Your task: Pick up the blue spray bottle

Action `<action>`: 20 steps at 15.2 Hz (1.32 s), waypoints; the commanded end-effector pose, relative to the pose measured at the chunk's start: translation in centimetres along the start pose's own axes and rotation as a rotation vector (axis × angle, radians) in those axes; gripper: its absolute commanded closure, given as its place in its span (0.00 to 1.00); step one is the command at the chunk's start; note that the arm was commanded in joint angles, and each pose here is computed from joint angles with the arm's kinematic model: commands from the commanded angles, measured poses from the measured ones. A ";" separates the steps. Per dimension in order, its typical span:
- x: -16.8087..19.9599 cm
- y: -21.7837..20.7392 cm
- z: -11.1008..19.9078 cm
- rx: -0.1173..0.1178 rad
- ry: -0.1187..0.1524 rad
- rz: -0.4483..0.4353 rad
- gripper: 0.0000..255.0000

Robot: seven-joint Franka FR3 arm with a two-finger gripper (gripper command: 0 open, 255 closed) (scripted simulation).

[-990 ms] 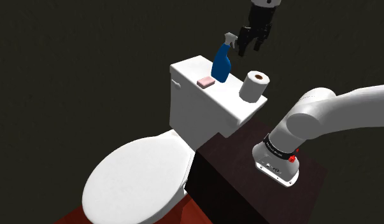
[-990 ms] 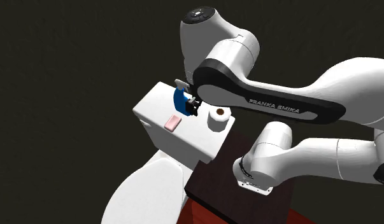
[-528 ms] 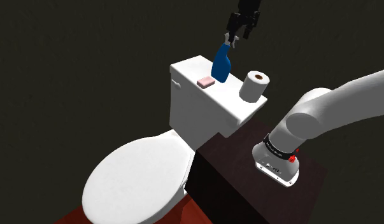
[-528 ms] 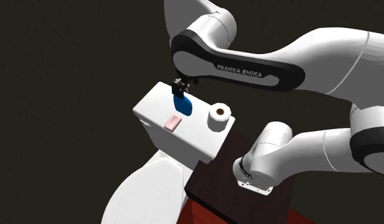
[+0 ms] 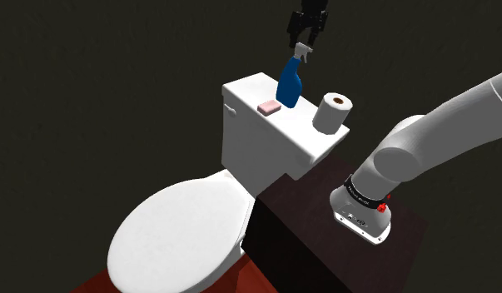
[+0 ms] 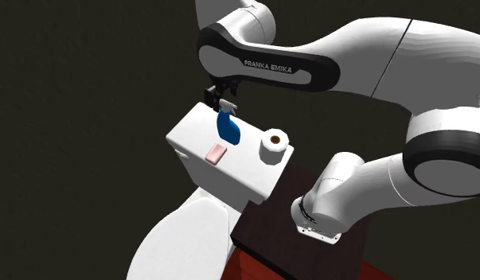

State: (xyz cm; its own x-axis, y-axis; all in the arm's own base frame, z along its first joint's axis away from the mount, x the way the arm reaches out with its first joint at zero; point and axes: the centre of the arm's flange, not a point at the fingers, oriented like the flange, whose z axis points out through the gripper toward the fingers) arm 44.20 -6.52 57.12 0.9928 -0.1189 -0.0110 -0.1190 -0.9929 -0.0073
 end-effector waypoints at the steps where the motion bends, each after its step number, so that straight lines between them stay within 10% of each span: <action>1: 0.0 0.0 1.0 0.000 0.001 0.000 0.00; 5: 0.0 0.0 2.4 0.000 0.001 0.000 0.00; 6: 0.0 0.0 2.3 0.000 0.001 0.000 1.00; 20: 0.0 0.0 -0.2 0.000 0.001 0.000 1.00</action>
State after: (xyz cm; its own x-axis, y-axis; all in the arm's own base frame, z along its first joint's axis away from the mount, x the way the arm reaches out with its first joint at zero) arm 44.29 -6.46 56.88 0.9929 -0.1186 -0.0100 -0.1187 -0.9929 -0.0078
